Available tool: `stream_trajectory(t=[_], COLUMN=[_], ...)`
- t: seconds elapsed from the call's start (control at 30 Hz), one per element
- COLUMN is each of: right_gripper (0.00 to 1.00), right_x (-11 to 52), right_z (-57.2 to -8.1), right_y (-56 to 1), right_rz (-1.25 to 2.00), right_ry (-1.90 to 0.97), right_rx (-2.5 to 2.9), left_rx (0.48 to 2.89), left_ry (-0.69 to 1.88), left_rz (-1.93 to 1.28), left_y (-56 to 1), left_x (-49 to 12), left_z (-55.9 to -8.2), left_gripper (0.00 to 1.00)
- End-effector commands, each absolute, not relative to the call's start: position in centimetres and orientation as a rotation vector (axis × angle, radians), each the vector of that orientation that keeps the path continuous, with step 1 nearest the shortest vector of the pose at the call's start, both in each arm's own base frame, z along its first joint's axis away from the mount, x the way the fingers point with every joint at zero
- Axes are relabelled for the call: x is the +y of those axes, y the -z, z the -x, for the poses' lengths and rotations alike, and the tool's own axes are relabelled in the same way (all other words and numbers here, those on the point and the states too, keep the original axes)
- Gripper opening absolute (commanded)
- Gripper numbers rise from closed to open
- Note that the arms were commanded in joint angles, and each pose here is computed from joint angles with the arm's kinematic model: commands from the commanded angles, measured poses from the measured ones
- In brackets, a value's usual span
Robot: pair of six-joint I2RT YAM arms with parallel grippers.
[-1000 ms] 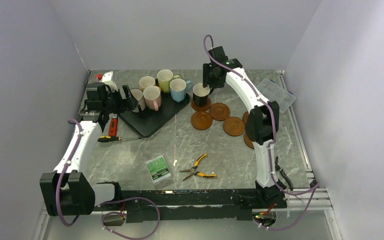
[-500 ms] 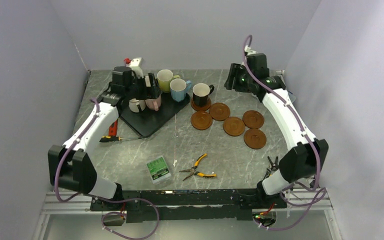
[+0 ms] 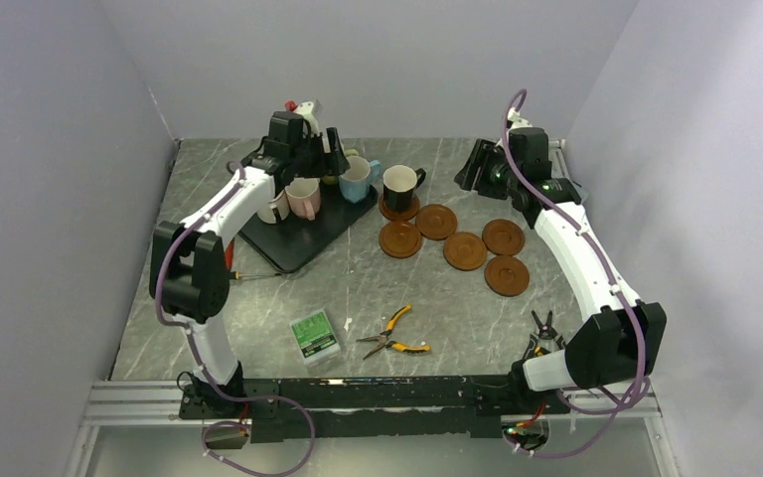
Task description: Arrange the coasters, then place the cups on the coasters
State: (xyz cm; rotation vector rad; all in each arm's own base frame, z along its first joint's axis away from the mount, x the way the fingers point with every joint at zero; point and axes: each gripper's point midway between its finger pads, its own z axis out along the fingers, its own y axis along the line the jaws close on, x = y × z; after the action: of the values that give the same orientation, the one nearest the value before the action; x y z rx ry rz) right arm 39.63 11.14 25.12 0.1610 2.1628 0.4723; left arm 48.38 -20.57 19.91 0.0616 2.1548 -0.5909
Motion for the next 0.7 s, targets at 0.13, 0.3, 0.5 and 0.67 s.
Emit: stream_trajectory(t=[0.13, 0.3, 0.5, 0.67], right_gripper=[0.57, 0.57, 0.56, 0.56], right_x=[12.2, 12.3, 13.0, 13.3], right_z=[-39.2, -39.2, -39.2, -39.1], right_y=[-26.5, -25.9, -25.9, -25.4], right_rz=[-0.154, -0.153, -0.140, -0.131], right_ry=[-0.571, -0.574, -0.618, -0.640], right_rx=[2.101, 2.121, 2.122, 2.134], left_rx=[2.108, 2.126, 2.158, 2.180], left_ry=[0.574, 0.577, 0.542, 0.493], left_rz=[-0.037, -0.003, 0.007, 0.013], left_y=[-20.3, -18.9, -17.1, -16.1], left_x=[-21.8, -22.2, -22.4, -22.3], left_z=[-51.9, -53.1, -54.6, -55.6], left_gripper=[0.72, 0.62, 0.56, 0.48])
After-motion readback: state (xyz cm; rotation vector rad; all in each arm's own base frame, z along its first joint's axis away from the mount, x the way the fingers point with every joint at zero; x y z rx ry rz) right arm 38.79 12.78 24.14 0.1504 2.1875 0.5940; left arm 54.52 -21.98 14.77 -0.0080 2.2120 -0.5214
